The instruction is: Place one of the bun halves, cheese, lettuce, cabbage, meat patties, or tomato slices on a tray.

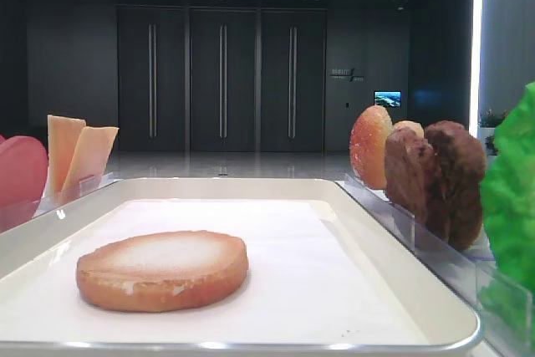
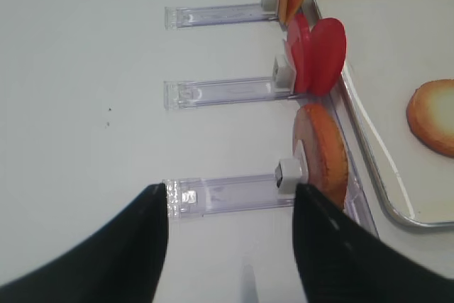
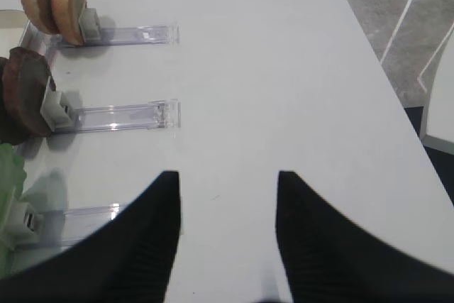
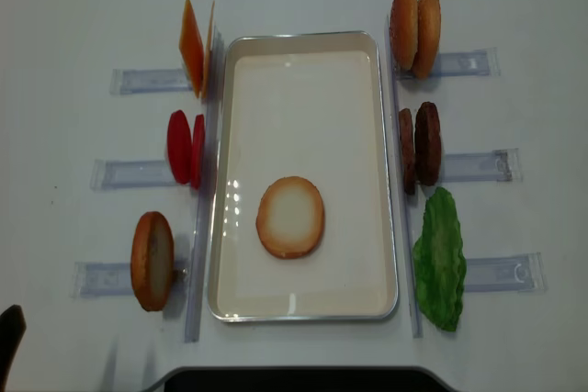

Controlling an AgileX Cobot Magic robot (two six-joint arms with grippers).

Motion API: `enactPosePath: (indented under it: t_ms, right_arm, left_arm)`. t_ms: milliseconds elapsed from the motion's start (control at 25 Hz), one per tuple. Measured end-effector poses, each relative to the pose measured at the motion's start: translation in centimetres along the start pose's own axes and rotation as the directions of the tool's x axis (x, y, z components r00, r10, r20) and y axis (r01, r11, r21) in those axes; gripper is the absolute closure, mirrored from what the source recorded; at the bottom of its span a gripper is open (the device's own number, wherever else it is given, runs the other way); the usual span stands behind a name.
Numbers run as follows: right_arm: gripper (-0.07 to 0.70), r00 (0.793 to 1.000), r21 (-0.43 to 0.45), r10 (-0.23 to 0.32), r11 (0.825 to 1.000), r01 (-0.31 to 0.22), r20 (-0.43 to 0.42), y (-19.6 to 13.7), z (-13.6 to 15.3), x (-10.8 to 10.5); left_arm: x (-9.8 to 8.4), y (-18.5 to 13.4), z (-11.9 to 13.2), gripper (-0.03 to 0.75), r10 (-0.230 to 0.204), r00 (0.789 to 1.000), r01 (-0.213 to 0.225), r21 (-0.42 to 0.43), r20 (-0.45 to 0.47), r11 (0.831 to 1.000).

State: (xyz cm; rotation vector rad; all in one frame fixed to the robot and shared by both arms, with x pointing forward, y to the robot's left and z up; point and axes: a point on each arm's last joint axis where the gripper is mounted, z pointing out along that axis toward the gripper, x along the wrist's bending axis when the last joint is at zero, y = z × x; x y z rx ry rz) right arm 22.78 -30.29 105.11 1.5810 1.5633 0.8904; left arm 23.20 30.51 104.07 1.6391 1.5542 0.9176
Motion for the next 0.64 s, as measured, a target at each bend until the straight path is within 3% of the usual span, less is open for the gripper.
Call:
enactPosePath:
  t_ms: [640]
  right_arm:
    - [0.325,1.000,0.000,0.000,1.000,0.000,0.000,0.00,0.00,0.00]
  left_arm:
    - [-0.02,0.01,0.01,0.305,0.005,1.000,-0.005,-0.002,0.002,1.000]
